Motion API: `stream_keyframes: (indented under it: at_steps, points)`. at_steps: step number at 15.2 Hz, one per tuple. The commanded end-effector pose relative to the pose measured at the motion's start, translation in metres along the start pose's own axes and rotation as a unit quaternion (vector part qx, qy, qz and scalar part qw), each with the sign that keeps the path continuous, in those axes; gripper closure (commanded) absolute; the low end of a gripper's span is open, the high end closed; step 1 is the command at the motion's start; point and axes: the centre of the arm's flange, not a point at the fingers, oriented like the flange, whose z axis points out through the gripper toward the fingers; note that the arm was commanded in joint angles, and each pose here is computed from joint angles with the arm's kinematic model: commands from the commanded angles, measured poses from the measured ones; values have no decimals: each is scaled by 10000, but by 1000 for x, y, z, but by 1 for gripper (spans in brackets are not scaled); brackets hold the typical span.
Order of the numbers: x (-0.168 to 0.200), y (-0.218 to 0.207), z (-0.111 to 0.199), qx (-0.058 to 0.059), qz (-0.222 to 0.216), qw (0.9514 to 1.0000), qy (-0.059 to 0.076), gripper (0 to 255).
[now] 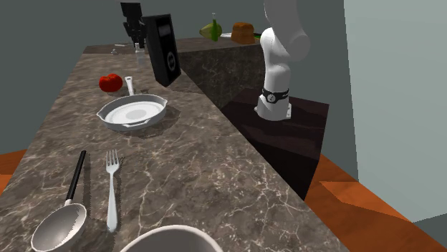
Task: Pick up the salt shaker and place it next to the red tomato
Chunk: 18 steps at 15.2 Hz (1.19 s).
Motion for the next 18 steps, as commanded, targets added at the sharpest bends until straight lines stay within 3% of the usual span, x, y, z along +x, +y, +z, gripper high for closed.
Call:
stream_keyframes:
  at_steps: [1, 15, 18]
  points:
    - [0, 1, 11, -2, -1, 10000, 1, 255]
    - [-2, 0, 87, -2, -1, 10000, 1, 255]
    - [-2, 0, 87, -2, -1, 10000, 1, 255]
